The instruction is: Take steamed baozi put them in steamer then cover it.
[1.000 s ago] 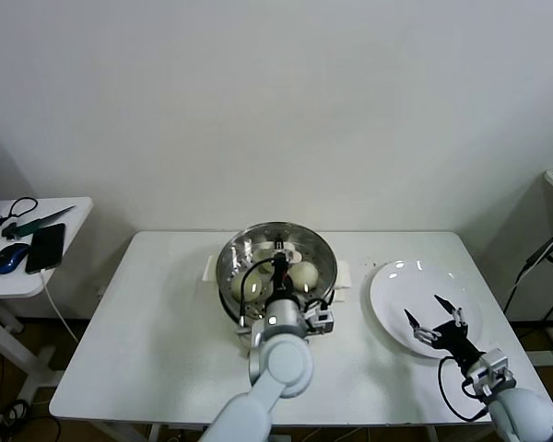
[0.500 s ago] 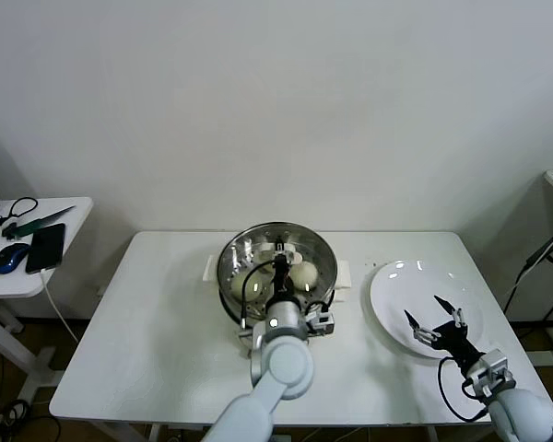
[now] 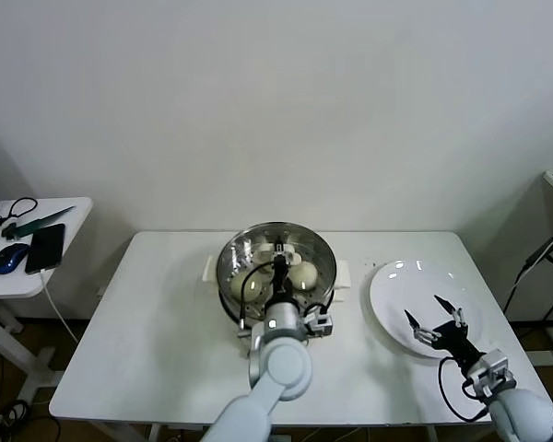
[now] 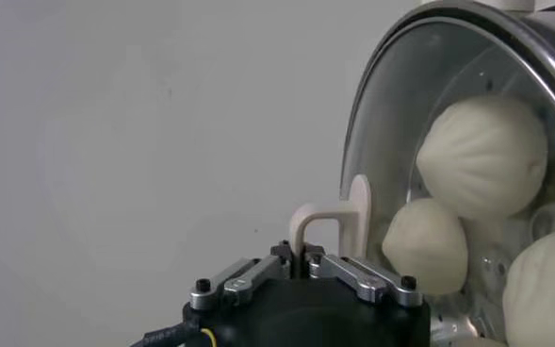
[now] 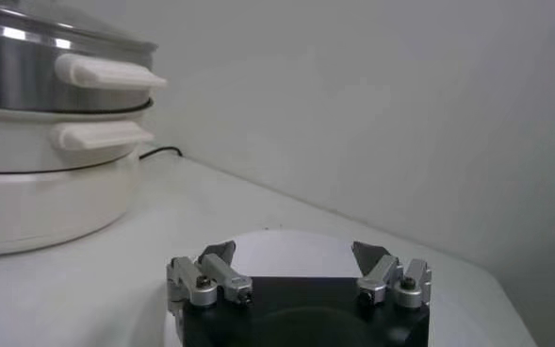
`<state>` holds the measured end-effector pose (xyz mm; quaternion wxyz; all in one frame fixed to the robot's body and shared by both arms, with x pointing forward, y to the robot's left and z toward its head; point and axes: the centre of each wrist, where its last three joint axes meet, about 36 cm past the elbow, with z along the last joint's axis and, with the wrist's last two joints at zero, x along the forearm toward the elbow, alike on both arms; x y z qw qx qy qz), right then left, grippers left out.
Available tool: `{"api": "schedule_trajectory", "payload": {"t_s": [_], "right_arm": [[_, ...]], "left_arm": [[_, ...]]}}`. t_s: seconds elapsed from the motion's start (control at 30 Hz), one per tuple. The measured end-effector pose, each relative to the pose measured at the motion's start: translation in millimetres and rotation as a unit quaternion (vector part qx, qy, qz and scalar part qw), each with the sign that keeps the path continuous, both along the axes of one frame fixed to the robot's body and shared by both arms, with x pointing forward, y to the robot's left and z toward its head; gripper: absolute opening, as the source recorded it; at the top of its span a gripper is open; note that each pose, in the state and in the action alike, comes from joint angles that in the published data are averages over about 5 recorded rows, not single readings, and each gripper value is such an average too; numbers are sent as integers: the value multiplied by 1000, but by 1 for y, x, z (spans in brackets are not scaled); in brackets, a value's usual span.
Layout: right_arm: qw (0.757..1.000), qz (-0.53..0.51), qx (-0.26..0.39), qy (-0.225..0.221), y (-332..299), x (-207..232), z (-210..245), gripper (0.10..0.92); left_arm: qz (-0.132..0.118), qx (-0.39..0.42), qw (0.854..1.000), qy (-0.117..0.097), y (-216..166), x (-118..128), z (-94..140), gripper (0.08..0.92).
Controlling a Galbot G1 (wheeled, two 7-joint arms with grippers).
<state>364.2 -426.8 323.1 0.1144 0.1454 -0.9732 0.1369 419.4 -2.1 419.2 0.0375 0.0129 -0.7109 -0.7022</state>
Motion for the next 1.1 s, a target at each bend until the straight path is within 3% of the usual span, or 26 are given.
{"api": "schedule_trajectory", "payload": {"t_s": [0.73, 0.83, 1.1], "right_arm": [[1000, -4, -2, 3, -3, 3, 2, 823], [1000, -7, -2, 4, -2, 4, 3, 823], [1000, -10, -1, 7, 1, 7, 4, 823]], "left_arm": [[-19, -28, 999, 0, 14, -32, 18, 764], [-19, -34, 999, -1, 19, -38, 21, 812], [-13, -53, 998, -11, 36, -54, 32, 823]]}}
